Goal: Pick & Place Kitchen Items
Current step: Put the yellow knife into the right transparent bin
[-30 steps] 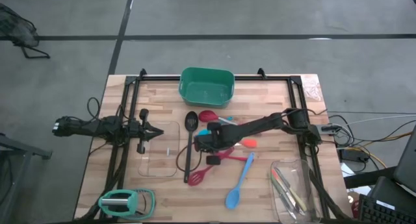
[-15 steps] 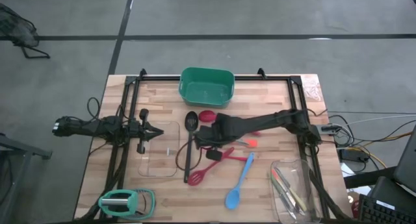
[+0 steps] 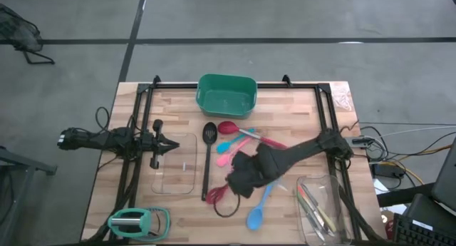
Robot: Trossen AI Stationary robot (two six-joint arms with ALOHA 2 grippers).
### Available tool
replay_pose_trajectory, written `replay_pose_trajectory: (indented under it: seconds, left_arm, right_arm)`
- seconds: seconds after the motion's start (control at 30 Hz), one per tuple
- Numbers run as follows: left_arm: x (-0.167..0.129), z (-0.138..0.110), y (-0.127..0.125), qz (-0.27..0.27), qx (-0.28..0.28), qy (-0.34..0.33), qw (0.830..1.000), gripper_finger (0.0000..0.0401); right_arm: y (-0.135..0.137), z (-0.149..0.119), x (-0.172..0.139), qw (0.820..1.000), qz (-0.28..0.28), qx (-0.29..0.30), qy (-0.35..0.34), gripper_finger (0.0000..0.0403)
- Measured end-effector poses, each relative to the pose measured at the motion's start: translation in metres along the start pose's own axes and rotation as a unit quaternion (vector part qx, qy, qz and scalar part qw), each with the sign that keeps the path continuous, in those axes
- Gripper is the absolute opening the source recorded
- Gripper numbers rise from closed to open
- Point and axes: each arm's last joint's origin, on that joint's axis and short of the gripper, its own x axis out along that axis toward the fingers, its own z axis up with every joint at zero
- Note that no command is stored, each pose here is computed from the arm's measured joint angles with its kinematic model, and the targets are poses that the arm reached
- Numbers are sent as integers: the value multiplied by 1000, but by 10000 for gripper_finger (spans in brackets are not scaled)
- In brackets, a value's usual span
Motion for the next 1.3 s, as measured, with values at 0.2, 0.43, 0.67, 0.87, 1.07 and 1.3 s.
replay_pose_trajectory:
  seconds: [0.2,0.43,0.67,0.87,1.07,1.3]
  left_arm:
    - [0,0,0,0,0,0,1000,32]
    - [0,0,0,0,0,0,1000,32]
    - [0,0,0,0,0,0,1000,32]
    - [0,0,0,0,0,0,1000,32]
    - [0,0,0,0,0,0,1000,32]
    - [0,0,0,0,0,0,1000,32]
  right_arm:
    - [20,-33,-12,999,14,47,-4,63]
    - [43,-84,-23,997,24,77,-2,63]
    - [52,-126,-31,993,27,111,1,63]
    - [43,-161,-39,989,20,143,4,63]
    - [23,-198,-34,980,-16,198,22,63]
    - [-3,-233,-16,965,-94,228,93,63]
